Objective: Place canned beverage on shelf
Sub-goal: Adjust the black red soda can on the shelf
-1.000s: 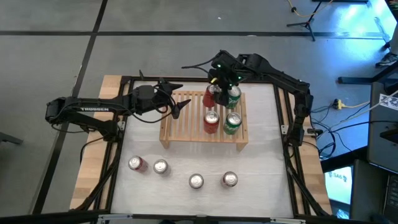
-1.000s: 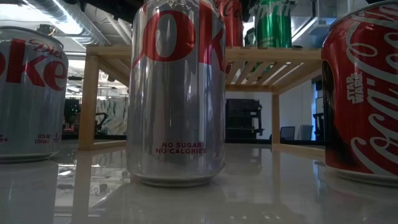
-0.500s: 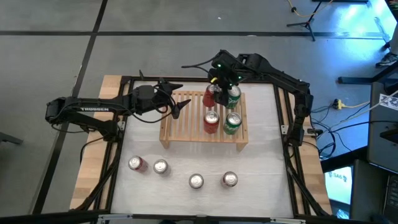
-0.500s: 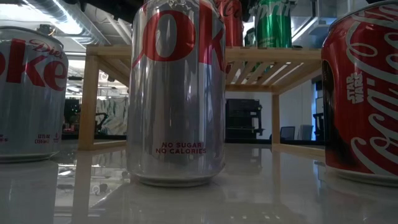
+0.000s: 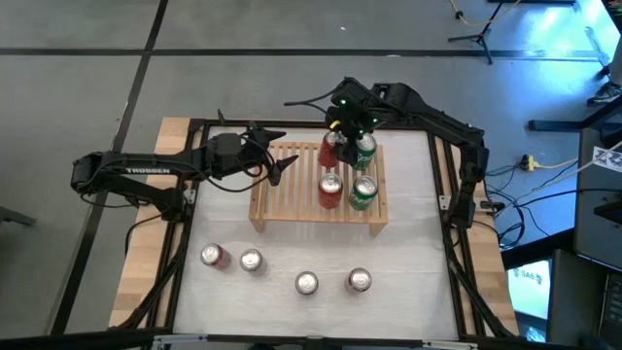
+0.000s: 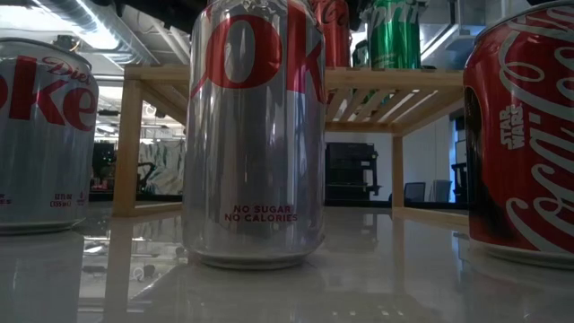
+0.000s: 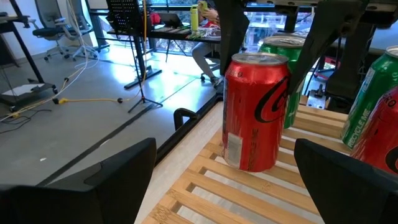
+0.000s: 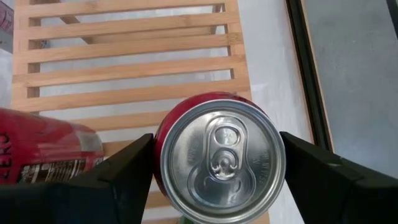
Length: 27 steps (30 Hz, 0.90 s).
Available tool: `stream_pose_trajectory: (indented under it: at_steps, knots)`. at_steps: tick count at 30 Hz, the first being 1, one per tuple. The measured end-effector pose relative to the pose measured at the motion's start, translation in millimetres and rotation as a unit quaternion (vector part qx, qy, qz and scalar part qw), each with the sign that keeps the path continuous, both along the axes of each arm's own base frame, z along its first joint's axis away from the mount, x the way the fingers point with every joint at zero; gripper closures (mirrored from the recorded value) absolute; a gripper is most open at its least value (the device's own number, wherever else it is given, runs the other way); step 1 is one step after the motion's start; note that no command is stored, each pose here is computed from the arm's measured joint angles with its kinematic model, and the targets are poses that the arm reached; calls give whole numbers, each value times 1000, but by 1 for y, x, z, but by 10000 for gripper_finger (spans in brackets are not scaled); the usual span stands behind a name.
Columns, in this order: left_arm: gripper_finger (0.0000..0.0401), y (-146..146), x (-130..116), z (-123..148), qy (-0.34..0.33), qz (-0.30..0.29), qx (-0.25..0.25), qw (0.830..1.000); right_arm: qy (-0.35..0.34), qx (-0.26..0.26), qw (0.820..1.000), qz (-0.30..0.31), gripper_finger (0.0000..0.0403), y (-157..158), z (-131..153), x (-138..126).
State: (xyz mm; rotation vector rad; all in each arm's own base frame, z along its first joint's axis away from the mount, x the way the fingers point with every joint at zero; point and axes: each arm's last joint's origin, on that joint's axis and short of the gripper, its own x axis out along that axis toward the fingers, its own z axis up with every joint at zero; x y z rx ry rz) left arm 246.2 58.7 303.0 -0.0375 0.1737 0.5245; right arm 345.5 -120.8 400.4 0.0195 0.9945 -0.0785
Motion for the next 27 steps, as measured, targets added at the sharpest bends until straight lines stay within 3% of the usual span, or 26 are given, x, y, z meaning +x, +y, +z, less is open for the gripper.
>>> stream_pose_trajectory:
  at_steps: [8, 27]
  knots:
    - [28, 0, 0, 0, 0, 0, 0, 1000, -13, -4, 1000, 0, 100, 2, 14, -6]
    - [28, 0, 0, 0, 0, 0, 0, 1000, 7, 9, 1000, 1, 100, 1, 2, -2]
